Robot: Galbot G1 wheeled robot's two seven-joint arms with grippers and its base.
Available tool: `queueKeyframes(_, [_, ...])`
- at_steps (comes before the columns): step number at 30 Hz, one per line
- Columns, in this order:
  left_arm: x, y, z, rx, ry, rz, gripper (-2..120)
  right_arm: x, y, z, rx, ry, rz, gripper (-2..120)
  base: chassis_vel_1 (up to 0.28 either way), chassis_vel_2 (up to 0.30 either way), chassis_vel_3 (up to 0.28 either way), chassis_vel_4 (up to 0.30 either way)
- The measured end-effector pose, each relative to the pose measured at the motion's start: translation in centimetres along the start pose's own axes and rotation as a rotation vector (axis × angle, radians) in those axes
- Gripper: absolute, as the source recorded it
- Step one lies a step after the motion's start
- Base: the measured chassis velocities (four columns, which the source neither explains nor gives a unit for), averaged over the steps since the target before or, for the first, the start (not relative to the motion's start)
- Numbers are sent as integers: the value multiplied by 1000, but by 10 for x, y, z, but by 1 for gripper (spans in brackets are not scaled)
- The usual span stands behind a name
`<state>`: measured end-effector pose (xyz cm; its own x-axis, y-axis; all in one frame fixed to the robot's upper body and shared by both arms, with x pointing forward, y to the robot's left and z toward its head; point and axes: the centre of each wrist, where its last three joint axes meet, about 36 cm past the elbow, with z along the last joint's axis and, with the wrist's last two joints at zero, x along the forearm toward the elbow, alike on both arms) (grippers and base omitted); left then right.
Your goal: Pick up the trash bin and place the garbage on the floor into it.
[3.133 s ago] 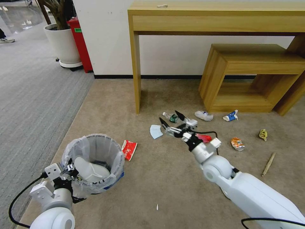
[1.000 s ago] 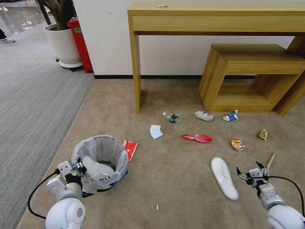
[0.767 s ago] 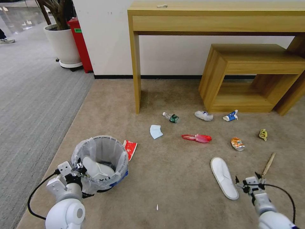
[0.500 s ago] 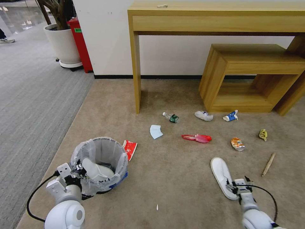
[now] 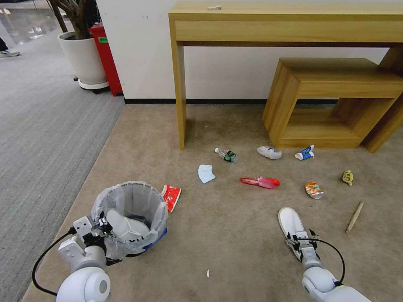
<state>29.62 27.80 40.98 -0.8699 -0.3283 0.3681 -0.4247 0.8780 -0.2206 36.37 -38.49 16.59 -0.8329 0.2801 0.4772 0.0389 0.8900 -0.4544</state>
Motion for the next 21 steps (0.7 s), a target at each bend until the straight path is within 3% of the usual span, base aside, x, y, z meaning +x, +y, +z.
queueKeyframes(7, [-1, -1, 1, 4, 0, 2, 3, -15, 3, -6, -5, -7, -2, 91, 0, 0, 0, 0])
queueKeyframes(12, [-2, -2, 1, 7, -1, 3, 3, -24, 9, -7, -6, -15, -7, 82, 0, 0, 0, 0])
queueKeyframes(21, [-2, -3, 1, 13, -3, 10, 3, -30, 18, -2, 7, -24, -37, 46, 0, 0, 0, 0])
